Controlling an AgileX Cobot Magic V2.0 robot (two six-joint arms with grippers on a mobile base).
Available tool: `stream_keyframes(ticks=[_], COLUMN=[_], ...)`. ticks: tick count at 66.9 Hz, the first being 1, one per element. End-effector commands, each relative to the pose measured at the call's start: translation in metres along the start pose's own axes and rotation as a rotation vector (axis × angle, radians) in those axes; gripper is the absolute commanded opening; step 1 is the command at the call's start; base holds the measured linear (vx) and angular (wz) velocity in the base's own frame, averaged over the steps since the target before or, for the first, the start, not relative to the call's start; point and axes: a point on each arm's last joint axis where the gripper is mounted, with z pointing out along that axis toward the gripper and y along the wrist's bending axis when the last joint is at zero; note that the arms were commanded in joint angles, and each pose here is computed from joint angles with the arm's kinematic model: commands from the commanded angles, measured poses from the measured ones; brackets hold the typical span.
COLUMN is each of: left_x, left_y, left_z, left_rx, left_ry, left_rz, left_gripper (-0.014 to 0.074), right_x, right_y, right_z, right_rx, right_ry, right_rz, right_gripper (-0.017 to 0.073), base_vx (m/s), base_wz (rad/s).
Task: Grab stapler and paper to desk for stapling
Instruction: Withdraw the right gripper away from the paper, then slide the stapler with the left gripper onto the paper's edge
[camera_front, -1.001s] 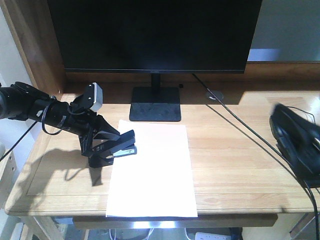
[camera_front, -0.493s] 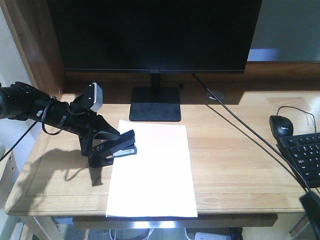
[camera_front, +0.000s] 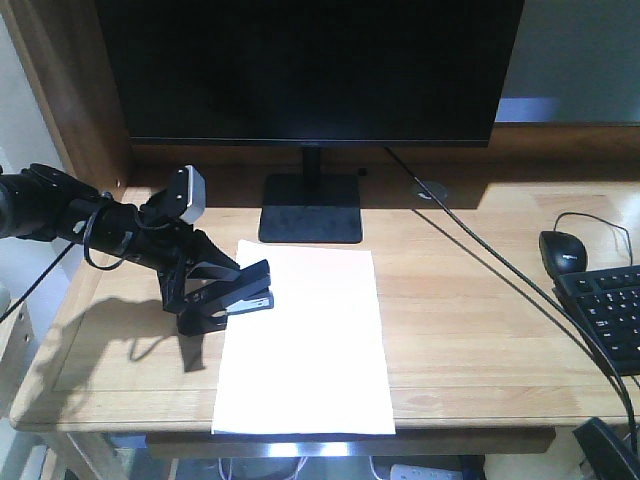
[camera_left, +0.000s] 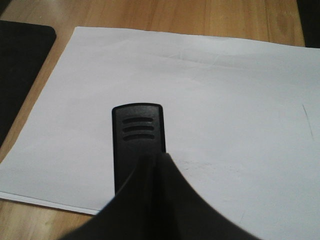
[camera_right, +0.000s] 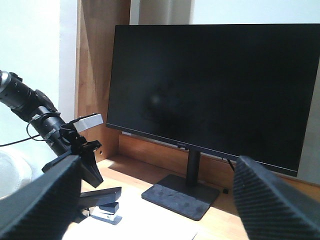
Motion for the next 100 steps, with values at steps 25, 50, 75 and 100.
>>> stream_keyframes(ticks=[25,50,75,100], left_x=[-0.029,-0.034,-0.041,-0.036], left_y=[0.001,0.002,0.000,0.004], left_z=[-0.016,-0.015,-0.005,0.000], left_rx=[-0.037,-0.052,-0.074,-0.122], left_ry=[-0.073,-0.122,-0.123,-0.066], left_rz=[0.028,0.000,0.000,0.011], left_gripper=[-0.0006,-0.0006,-0.0006,-0.0006], right_x=[-0.009,-0.009,-0.009,-0.009], right_y=[-0.002,-0.002,-0.001,-0.001], right_z=[-0.002,-0.002,-0.002,-0.002], right_rx=[0.024,0.024,0.019,0.020], right_ry=[-0.025,-0.025,-0.024,-0.025], right_rz=[-0.041,-0.041,-0.041,-0.041], right_gripper=[0.0584,0.0584,0.0584,0.0584], base_vx=[0.00,0.00,0.00,0.00], base_wz=[0.00,0.00,0.00,0.00])
